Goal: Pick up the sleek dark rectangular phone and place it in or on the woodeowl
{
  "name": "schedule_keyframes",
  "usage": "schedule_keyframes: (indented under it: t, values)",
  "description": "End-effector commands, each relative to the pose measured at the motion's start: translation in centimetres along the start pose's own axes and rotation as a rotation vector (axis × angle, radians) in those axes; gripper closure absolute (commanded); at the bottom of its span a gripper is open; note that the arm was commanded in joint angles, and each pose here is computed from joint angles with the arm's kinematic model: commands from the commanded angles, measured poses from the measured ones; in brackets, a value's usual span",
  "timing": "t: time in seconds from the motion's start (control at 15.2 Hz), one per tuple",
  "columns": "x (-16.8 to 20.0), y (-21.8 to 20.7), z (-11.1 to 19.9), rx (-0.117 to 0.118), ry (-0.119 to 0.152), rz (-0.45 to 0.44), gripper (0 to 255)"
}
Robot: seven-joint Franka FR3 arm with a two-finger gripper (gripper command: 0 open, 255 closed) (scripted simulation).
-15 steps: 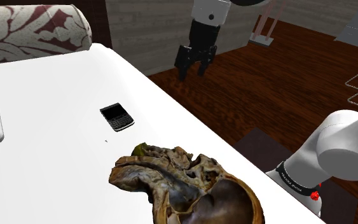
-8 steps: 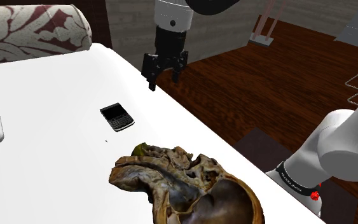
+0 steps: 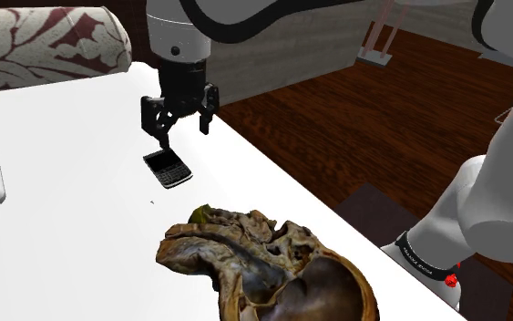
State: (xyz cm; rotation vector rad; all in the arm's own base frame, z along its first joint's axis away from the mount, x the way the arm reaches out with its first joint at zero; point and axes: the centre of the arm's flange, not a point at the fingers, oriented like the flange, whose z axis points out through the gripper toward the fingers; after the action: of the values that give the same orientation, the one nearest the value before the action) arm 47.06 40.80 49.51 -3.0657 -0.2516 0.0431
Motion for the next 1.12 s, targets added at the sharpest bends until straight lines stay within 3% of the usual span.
schedule_keyframes:
  t: [0.0,0.13,0.66,1.06]
  values:
    - [0.9,-2.4,0.7,-0.006,-0.003,-0.013,0]
    - [1.6,-4.2,1.3,-0.01,-0.006,-0.024,0]
    - [1.6,-4.2,5.3,-0.01,-0.006,-0.024,0]
    - [1.6,-4.2,5.3,-0.01,-0.006,-0.024,0]
